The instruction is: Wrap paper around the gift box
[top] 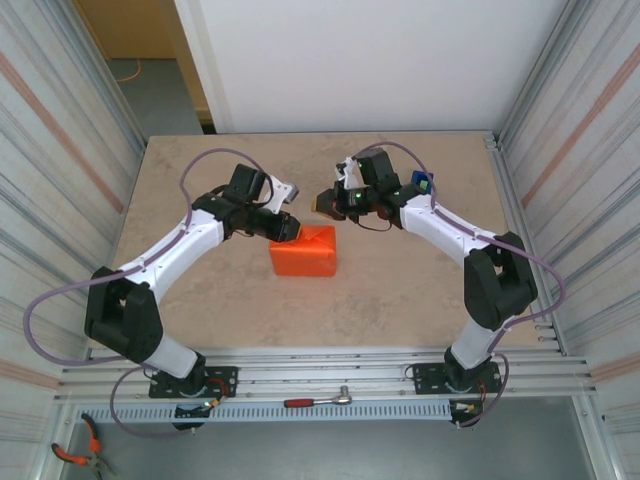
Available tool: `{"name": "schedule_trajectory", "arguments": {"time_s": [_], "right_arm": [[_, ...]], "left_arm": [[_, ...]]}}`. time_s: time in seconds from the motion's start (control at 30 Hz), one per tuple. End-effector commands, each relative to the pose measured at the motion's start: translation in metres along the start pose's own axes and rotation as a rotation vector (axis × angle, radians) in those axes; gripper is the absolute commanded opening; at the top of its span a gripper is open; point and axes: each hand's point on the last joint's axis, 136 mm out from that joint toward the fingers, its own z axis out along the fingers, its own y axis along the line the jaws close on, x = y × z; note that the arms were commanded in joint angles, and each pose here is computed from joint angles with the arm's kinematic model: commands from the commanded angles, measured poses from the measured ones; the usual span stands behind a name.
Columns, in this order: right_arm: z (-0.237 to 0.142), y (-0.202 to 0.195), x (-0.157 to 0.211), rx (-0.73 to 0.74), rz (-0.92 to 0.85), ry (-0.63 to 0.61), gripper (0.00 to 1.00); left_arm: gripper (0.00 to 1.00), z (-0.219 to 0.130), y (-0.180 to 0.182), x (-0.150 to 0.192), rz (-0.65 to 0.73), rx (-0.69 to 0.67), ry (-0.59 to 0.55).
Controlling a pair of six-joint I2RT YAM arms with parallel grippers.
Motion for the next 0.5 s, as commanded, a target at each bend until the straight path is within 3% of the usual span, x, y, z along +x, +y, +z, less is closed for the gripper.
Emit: {"name": "schedule_trajectory", "arguments": {"time_s": [0.0,0.47], "right_arm": [[-0.003,0.009,0.014,0.002,-0.023,0.016,0.0],[0.012,-0.003,0.067,0.046,-0.036,0.119,0.0]], "left_arm": [[0.23,-0.003,-0.005,0.021,0.002,-0.001,0.069],[0.2,-0.007,-0.003,0.014,-0.031,0.028,0.041]]}}
